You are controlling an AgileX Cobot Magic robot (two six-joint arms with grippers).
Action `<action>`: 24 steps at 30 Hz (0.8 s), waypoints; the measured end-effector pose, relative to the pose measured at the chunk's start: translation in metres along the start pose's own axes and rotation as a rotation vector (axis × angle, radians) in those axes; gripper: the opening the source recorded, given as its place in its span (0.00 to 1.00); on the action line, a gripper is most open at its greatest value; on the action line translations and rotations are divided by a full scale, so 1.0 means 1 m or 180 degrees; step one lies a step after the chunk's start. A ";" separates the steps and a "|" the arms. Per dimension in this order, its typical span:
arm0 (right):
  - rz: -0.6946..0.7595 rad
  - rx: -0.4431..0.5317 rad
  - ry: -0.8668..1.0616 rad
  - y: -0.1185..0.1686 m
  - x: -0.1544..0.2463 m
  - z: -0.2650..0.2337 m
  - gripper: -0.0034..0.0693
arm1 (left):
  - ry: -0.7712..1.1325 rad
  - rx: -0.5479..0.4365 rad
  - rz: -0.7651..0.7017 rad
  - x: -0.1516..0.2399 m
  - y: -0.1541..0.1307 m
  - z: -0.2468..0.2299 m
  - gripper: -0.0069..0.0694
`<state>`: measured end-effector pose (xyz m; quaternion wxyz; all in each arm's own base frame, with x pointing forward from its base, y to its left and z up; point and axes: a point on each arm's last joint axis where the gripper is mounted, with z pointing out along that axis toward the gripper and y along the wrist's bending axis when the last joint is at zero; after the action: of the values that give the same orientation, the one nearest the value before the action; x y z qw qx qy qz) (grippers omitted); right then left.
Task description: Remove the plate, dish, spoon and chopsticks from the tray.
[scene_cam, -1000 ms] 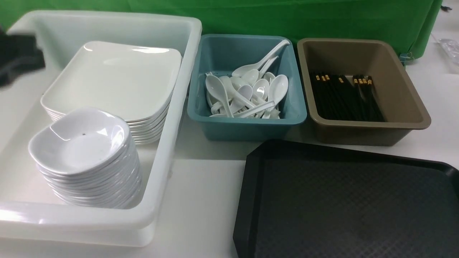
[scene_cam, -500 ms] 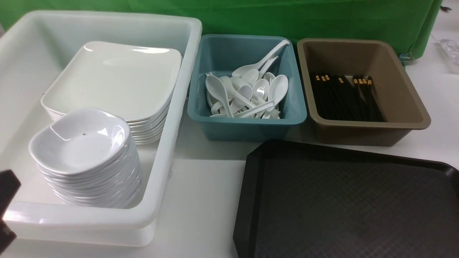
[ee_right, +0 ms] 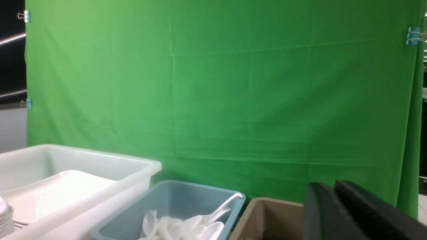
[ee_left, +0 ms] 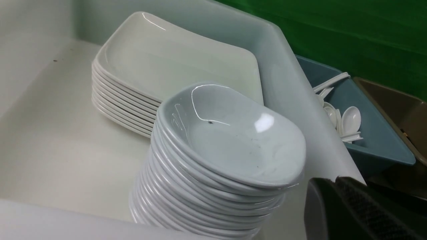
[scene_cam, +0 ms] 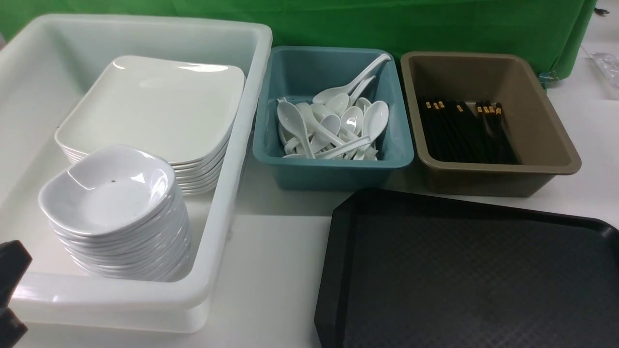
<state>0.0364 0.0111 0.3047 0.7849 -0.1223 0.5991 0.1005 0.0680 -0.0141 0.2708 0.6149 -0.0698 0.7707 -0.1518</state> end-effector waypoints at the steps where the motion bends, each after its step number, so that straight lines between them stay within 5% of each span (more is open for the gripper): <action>1: 0.0000 0.0000 0.0000 0.000 0.000 0.000 0.18 | 0.0001 -0.0009 0.0021 0.000 0.000 0.000 0.10; 17: 0.0023 0.0000 0.0003 0.000 0.000 0.000 0.24 | -0.0057 -0.0138 0.0319 0.001 0.005 0.000 0.10; 24: 0.0023 0.0000 0.0003 0.000 0.000 0.000 0.25 | -0.0367 -0.0363 0.0654 0.035 0.024 0.000 0.11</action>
<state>0.0365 0.0112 0.3043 0.7842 -0.1203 0.5999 0.1032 0.0615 -0.0021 0.2305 0.6655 -0.0340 0.7445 -0.0397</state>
